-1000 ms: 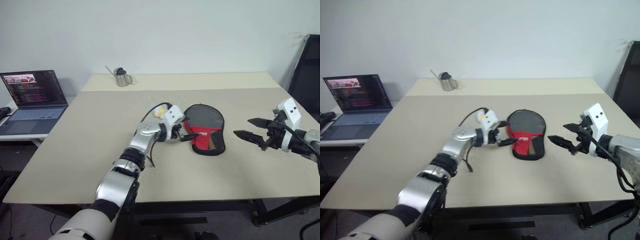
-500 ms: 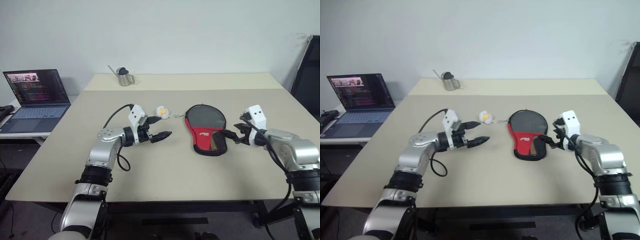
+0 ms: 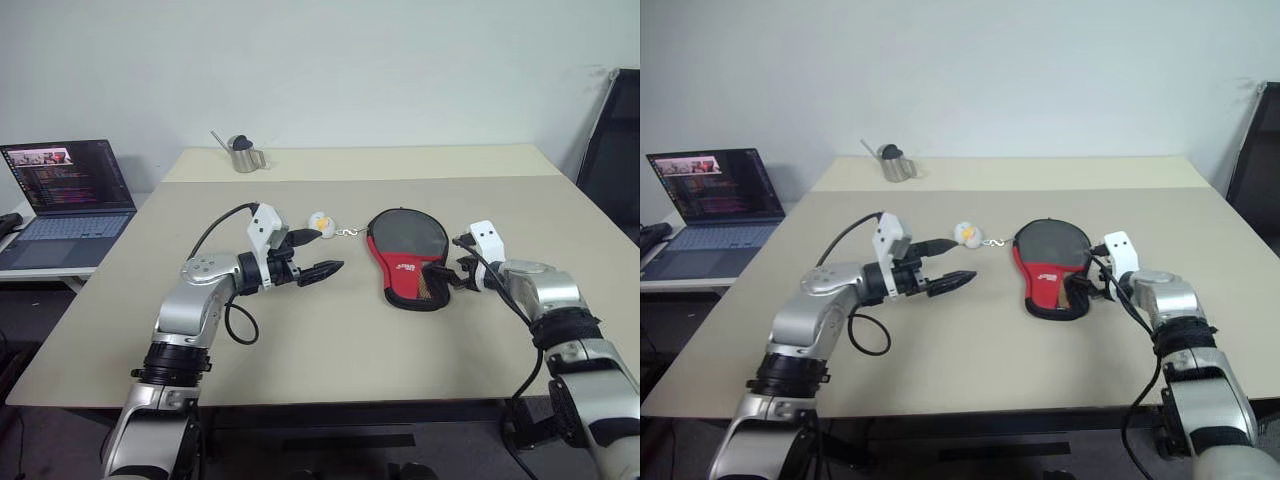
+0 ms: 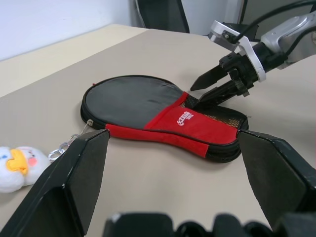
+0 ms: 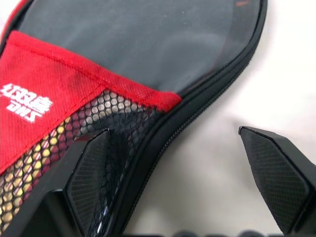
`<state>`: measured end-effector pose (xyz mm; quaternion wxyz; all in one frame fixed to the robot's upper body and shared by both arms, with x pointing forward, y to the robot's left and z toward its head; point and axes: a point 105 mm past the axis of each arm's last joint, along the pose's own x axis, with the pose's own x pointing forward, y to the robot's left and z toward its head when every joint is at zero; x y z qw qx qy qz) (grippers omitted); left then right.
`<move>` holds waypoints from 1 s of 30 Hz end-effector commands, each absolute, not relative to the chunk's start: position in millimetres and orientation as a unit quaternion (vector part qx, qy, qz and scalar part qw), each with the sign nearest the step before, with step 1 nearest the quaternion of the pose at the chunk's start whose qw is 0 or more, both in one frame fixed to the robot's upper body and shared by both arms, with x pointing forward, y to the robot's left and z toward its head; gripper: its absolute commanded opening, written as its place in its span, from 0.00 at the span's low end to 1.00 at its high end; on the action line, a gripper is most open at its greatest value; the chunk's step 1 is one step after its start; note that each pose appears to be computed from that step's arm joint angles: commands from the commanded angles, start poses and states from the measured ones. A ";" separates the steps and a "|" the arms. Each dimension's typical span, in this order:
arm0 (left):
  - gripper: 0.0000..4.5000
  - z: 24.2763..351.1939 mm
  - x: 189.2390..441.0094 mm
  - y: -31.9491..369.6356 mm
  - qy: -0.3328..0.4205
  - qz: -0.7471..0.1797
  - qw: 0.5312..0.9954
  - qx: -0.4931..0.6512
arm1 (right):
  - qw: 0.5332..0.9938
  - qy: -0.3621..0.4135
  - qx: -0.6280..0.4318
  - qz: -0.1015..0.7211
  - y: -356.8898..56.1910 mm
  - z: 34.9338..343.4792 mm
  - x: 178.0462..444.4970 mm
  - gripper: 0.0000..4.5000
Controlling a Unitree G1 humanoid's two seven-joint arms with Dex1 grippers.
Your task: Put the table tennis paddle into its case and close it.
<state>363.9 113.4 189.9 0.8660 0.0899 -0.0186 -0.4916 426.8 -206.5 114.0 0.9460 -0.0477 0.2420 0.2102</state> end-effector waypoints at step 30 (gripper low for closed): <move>1.00 199.1 358.7 118.5 -0.034 -0.487 0.865 0.118 | 0.914 0.278 -0.019 0.294 -131.8 86.1 425.9 0.01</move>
